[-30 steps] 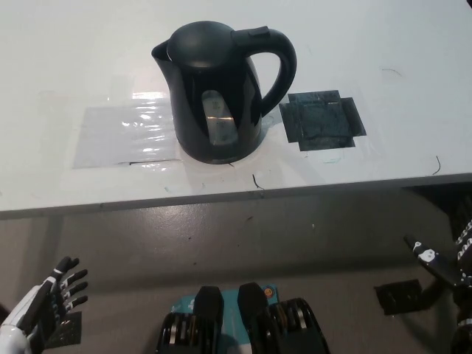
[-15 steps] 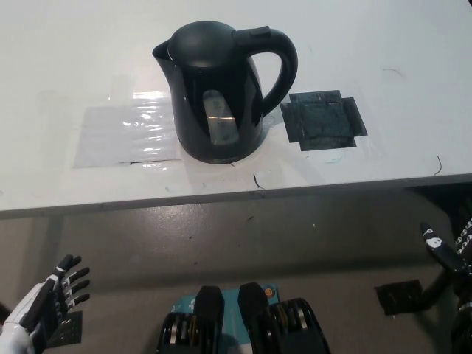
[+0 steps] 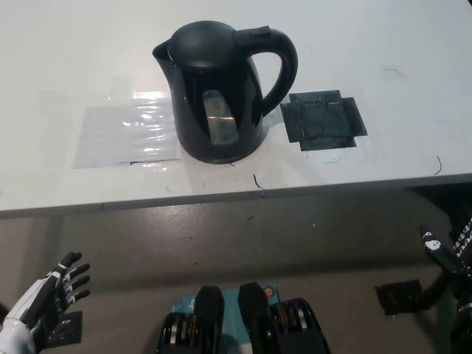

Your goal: The robot uses its right hand to push down on the lid of a kettle kept in the middle of the desk to close it

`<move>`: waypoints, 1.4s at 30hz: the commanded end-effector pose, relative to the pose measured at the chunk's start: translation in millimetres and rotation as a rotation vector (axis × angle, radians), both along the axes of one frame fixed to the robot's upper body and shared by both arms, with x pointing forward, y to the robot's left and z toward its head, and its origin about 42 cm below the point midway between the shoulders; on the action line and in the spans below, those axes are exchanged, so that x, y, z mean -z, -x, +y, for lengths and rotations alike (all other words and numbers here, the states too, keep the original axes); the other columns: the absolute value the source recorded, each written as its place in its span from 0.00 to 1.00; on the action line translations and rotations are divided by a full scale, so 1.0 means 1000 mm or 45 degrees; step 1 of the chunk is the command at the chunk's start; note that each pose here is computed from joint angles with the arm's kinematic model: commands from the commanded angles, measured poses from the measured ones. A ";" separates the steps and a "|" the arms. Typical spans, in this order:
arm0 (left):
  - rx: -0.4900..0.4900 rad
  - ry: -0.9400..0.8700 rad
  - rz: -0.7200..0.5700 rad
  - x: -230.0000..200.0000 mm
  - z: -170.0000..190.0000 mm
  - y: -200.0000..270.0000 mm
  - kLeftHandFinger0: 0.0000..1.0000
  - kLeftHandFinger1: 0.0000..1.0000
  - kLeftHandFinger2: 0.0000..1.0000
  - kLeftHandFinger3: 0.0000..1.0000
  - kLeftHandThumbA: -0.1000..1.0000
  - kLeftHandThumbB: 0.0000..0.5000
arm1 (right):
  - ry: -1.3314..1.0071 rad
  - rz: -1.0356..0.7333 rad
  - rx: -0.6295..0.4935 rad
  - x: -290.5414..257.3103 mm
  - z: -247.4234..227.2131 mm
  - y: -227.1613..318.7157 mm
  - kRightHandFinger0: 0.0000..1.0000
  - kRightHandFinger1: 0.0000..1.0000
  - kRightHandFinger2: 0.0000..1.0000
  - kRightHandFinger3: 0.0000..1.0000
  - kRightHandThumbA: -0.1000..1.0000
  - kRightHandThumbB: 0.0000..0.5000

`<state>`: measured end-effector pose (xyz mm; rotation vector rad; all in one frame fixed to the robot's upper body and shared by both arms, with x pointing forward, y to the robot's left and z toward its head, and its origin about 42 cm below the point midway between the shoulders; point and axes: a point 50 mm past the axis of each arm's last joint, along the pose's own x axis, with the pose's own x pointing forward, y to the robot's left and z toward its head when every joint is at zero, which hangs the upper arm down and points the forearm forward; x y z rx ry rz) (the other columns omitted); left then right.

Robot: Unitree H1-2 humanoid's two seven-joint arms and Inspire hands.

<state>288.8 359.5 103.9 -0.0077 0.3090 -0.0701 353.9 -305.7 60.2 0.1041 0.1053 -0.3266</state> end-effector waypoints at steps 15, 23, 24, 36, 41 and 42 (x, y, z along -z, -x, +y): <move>0.012 -0.030 -0.066 -0.014 0.006 -0.009 1.00 1.00 1.00 1.00 0.84 0.30 | -0.065 -0.051 -0.021 -0.016 0.005 0.004 1.00 1.00 1.00 1.00 0.75 0.00; 0.003 -0.032 -0.062 -0.015 0.007 -0.009 1.00 1.00 1.00 1.00 0.84 0.34 | -0.059 -0.054 -0.031 -0.016 0.007 0.003 1.00 1.00 1.00 1.00 0.75 0.00; 0.001 -0.026 -0.062 -0.015 0.008 -0.009 1.00 1.00 1.00 1.00 0.84 0.33 | -0.060 -0.052 -0.031 -0.016 0.007 0.003 1.00 1.00 1.00 1.00 0.75 0.00; -0.007 -0.032 -0.079 -0.021 0.011 -0.020 1.00 1.00 1.00 1.00 0.84 0.33 | -0.235 -0.133 -0.082 -0.083 0.007 -0.005 1.00 1.00 1.00 1.00 0.75 0.00; -0.002 -0.030 -0.073 -0.021 0.011 -0.020 1.00 1.00 1.00 1.00 0.84 0.28 | -0.154 -0.159 -0.089 -0.103 -0.013 -0.025 1.00 1.00 1.00 1.00 0.85 0.00; 0.004 -0.033 -0.065 -0.020 0.011 -0.020 1.00 1.00 1.00 1.00 0.84 0.28 | -0.141 -0.135 -0.089 -0.090 -0.022 -0.026 1.00 1.00 1.00 1.00 0.85 0.00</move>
